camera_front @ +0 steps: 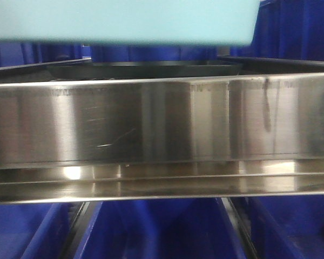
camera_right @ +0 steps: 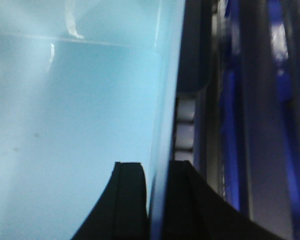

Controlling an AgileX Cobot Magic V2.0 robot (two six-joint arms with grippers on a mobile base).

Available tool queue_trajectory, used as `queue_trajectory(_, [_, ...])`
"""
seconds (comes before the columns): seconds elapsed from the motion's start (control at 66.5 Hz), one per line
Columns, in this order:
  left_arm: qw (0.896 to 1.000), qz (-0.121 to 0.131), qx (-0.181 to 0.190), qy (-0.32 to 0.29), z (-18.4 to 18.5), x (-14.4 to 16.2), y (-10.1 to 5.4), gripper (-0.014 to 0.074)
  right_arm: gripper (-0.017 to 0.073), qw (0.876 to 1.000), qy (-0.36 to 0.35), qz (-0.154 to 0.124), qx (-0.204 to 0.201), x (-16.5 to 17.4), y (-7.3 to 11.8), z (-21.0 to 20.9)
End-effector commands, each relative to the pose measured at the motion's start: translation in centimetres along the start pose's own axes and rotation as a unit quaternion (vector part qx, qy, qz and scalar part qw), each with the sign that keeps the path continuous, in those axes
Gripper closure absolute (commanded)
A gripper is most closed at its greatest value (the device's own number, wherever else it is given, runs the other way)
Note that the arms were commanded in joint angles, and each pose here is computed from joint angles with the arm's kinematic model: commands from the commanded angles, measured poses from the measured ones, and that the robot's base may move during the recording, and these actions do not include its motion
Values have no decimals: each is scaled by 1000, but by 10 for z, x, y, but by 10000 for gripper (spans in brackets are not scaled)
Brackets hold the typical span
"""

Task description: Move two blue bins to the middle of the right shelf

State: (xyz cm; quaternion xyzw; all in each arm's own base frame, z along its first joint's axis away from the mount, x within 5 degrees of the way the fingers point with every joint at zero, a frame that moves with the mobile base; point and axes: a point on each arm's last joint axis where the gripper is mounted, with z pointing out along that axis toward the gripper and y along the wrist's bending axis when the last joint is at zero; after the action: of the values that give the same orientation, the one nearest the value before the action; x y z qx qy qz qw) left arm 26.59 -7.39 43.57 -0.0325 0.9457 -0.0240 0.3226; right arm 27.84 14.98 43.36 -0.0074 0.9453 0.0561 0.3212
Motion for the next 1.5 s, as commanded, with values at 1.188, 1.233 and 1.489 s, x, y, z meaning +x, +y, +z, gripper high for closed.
queue_trajectory(1.188, [992,20,38,-118,-58,-14,-24,704,721,985,-172,-28,2,-31,5,-71])
queue_trajectory(1.233, [992,20,38,-118,-58,-14,-24,704,721,985,-172,-28,2,-31,5,-71])
queue_trajectory(1.489, [992,20,38,-118,-58,-14,-24,704,721,985,-172,-28,2,-31,5,-71])
